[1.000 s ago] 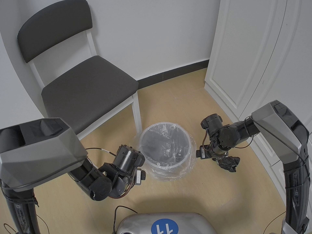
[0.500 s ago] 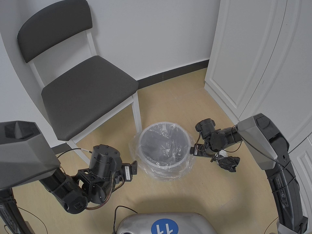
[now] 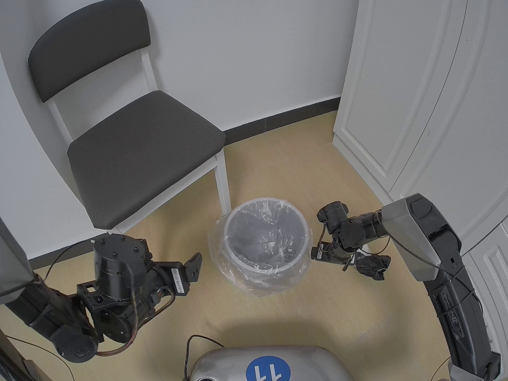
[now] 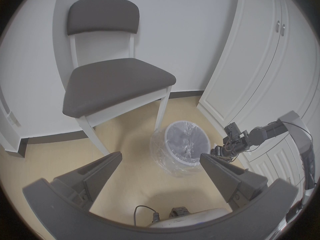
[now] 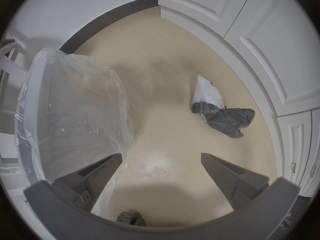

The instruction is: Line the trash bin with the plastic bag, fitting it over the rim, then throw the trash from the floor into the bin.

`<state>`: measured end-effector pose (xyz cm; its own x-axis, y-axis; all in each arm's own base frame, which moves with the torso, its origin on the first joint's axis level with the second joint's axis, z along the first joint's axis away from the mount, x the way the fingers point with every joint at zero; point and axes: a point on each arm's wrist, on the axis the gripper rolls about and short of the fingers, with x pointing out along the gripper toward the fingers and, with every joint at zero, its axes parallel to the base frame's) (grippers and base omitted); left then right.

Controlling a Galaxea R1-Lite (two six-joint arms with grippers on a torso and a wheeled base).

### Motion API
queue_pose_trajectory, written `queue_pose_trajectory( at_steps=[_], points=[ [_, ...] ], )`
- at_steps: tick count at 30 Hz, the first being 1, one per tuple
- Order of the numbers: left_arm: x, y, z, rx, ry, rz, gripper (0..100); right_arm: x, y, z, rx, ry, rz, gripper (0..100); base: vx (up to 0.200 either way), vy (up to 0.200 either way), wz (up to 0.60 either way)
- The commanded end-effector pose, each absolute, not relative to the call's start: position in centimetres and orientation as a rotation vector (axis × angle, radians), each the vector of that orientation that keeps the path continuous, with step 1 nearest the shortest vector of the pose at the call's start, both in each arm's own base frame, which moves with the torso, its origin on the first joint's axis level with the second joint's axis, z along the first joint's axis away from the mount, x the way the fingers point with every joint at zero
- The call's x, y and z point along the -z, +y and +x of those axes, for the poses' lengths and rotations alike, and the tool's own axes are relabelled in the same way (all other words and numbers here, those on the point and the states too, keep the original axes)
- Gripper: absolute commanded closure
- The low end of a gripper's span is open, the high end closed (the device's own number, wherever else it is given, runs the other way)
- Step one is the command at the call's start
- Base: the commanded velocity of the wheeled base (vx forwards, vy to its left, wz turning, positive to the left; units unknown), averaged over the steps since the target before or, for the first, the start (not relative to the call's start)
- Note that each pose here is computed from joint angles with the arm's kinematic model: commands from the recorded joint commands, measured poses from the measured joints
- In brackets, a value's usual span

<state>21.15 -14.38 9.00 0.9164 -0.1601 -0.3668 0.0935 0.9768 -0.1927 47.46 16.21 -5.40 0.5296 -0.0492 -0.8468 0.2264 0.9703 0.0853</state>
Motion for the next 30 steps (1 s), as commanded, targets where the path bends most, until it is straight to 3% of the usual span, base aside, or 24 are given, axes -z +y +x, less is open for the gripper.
queue_pose_trajectory(
  at_steps=[1, 5, 9, 13, 21, 30],
  points=[
    [-11.7, -12.1, 18.2, 0.152, 0.302, -0.18, 0, 2.2, 15.1, 45.5, 0.172, 1.032, 0.205, 0, 0.0, 0.0, 0.0],
    [-12.6, -10.6, 16.6, 0.152, 0.26, -0.146, 0, -1.2, 14.1, 43.5, 0.147, 1.031, 0.231, 0, 0.0, 0.0, 0.0],
    [-13.8, -9.6, 15.2, 0.167, 0.2, -0.119, 0, -7.8, 12.5, 39.2, 0.086, 0.917, 0.284, 0, 0.0, 0.0, 0.0],
    [-14.4, -8.9, 14.4, 0.161, 0.153, -0.031, 0, -11.6, 11.1, 34.3, 0.023, 0.804, 0.294, 0, 0.0, 0.0, 0.0],
    [-14.2, -7.7, 12.6, 0.147, 0.156, 0.01, 0, -13.1, 8.1, 29.0, -0.007, 0.589, 0.237, 0, 0.0, 0.0, 0.0],
    [-15.2, -8.2, 13.3, 0.155, 0.134, 0.014, 0, -12.2, 5.3, 28.3, 0.052, 0.564, 0.164, 0, 0.0, 0.0, 0.0]
  ],
)
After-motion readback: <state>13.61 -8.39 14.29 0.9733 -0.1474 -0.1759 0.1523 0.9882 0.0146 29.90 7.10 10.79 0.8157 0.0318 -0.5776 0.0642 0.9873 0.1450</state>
